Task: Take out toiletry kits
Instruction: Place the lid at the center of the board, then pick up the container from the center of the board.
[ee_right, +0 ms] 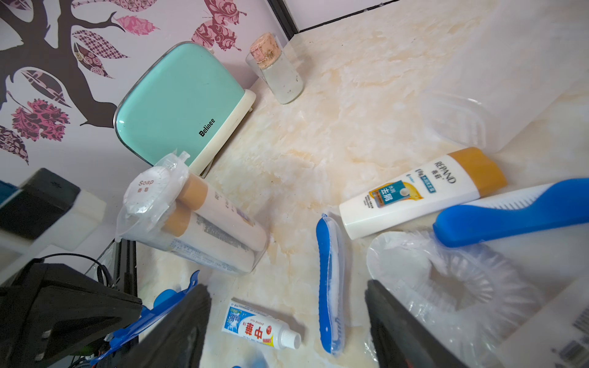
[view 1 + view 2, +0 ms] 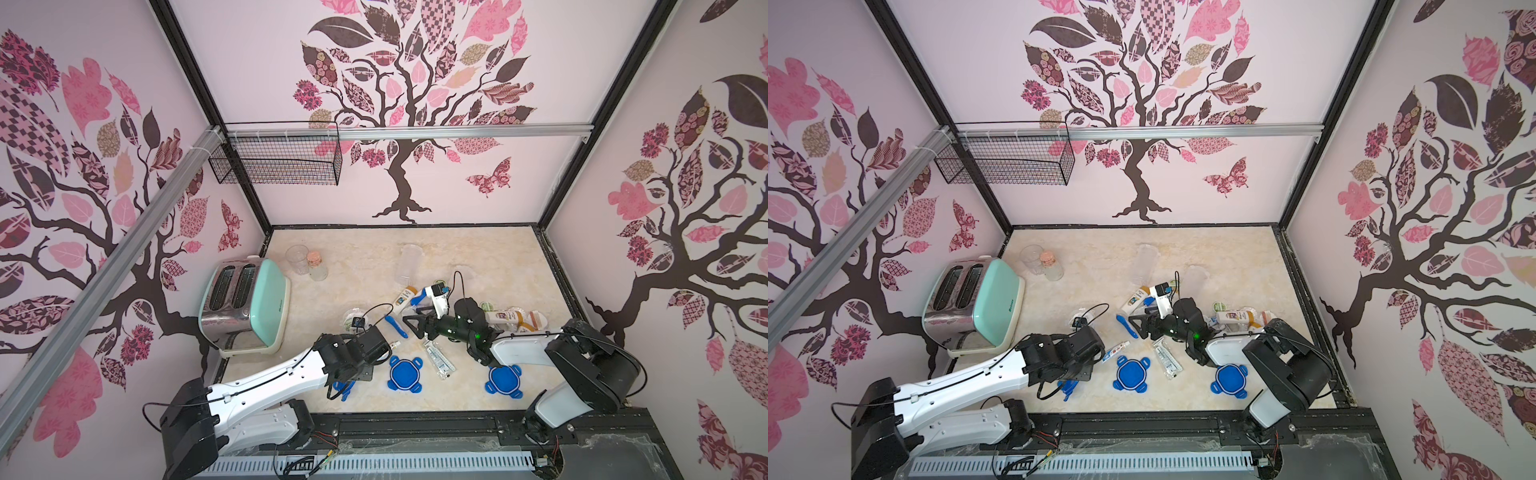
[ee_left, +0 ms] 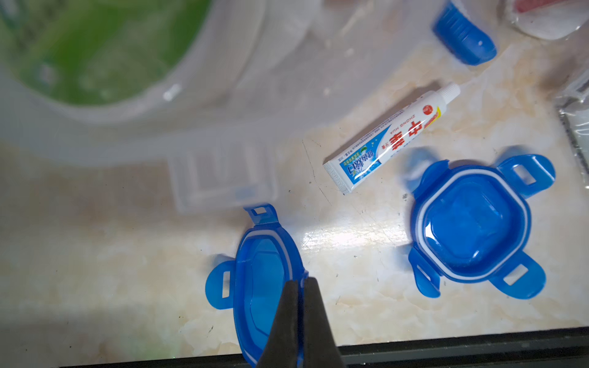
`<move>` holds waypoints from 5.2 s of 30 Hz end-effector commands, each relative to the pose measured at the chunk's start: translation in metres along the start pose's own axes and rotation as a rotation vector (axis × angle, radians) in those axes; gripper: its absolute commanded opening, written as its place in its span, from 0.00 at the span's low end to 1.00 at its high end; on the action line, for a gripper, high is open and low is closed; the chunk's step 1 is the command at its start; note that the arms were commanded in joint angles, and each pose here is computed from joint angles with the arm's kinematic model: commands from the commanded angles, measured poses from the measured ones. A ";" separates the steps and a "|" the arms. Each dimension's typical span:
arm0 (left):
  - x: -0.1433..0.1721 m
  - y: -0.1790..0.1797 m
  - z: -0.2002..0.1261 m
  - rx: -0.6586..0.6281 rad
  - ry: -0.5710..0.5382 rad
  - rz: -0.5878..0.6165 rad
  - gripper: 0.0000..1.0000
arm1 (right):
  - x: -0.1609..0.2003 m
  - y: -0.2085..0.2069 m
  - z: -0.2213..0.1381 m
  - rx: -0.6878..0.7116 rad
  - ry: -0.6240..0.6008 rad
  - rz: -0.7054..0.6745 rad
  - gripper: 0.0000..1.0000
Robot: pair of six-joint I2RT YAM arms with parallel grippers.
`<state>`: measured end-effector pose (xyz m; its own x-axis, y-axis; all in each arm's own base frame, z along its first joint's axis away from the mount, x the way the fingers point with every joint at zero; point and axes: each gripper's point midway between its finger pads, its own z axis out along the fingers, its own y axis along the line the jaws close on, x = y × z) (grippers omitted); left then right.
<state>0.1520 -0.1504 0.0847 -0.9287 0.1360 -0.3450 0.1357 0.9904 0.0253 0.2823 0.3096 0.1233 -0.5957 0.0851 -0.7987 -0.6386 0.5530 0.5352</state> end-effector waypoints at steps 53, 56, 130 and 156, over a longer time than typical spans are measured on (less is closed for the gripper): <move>-0.105 0.095 -0.151 0.033 -0.691 -0.138 0.49 | 0.026 0.087 0.047 -0.360 -0.101 -0.365 1.00; -0.105 0.093 -0.149 0.041 -0.686 -0.140 0.50 | 0.028 0.087 0.064 -0.374 -0.086 -0.362 1.00; -0.109 0.087 -0.130 0.056 -0.611 -0.142 0.53 | 0.028 0.117 0.123 -0.443 -0.025 -0.418 0.46; -0.090 0.061 -0.117 0.266 -0.541 -0.234 0.45 | 0.001 0.148 0.045 -0.426 0.116 -0.117 0.41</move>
<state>0.2070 -0.0892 0.2285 -0.6288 -0.1231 -0.7677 0.0873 0.9700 -0.2270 0.2210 0.4305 0.1719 -0.5067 -0.0719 -0.8591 -0.8504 0.2056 0.4844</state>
